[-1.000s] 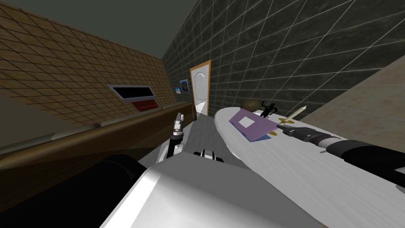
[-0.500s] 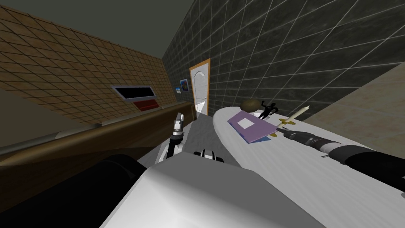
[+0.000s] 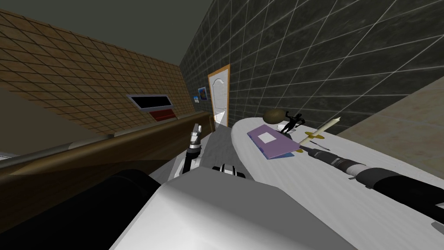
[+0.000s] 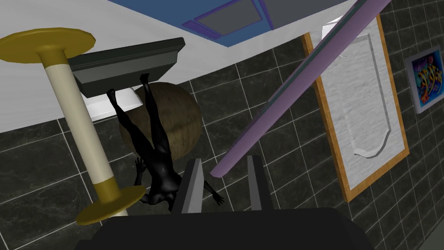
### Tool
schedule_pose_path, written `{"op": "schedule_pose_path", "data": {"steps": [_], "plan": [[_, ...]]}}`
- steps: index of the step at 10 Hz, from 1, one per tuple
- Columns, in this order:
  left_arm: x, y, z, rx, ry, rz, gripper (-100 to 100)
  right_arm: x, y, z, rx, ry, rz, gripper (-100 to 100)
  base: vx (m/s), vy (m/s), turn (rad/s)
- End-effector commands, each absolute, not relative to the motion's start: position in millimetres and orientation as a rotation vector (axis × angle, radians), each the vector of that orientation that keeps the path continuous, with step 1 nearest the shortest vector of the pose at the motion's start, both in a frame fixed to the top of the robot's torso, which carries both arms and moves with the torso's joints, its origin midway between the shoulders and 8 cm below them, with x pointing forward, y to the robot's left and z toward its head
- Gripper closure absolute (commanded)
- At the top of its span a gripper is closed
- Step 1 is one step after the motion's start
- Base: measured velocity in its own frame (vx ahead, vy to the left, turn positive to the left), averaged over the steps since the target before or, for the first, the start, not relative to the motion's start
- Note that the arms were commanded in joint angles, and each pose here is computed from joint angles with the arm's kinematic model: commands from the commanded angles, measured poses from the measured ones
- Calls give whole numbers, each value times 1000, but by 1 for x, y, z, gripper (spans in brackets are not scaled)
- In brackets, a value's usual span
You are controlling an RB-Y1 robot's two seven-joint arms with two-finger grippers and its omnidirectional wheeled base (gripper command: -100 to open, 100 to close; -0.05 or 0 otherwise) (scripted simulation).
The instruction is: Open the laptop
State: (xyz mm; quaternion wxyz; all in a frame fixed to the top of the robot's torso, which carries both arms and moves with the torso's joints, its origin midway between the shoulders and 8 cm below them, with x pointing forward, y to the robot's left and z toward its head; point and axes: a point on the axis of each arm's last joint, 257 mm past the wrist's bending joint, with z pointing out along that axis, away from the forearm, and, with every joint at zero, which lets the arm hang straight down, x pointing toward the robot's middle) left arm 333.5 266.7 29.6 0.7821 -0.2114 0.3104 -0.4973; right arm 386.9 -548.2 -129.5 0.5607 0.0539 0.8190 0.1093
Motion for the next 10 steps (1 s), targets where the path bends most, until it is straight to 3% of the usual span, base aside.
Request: {"op": "schedule_pose_path", "data": {"steps": [1, 8, 9, 10], "plan": [[333, 267, 30, -456, 670, -1074, 0, 390, -543, -124, 134, 1936, 284, -100, 8, -28, -97], [333, 267, 30, -456, 670, -1074, 0, 410, -520, -89, 86, 1943, 321, -100, 9, -5, -91], [333, 267, 30, -456, 670, -1074, 0, 410, -519, -88, 88, 1942, 322, 0, 0, 0, 0], [333, 267, 30, -456, 670, -1074, 0, 410, -519, -88, 88, 1942, 322, 0, 0, 0, 0]]}}
